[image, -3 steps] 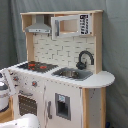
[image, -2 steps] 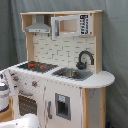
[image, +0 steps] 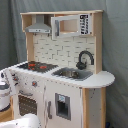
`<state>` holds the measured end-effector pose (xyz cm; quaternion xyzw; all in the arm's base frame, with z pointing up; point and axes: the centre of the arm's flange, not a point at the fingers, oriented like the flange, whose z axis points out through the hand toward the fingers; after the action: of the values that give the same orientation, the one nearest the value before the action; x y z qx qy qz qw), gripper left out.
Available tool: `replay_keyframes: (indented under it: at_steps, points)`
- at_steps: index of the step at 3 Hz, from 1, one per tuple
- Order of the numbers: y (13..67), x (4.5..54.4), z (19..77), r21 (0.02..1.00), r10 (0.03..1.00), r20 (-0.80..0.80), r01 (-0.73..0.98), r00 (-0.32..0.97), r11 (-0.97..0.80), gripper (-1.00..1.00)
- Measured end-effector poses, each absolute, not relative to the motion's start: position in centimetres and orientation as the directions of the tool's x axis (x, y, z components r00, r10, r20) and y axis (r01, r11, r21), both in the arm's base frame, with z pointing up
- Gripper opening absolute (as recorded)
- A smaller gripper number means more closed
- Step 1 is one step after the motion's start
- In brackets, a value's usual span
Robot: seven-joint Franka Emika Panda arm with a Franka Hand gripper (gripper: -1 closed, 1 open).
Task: Play with the kitchen
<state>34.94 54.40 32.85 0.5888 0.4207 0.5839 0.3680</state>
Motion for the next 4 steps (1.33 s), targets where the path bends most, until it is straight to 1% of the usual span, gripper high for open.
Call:
replay_keyframes:
  at_steps: [2,4]
  points:
    - [54.33,34.97,33.18,0.983,0.983,0.175,0.062,-0.047,-0.172,-1.00]
    - [54.24,34.95,33.02,0.997,0.996,-0.061,0.052,-0.059,0.064,-1.00]
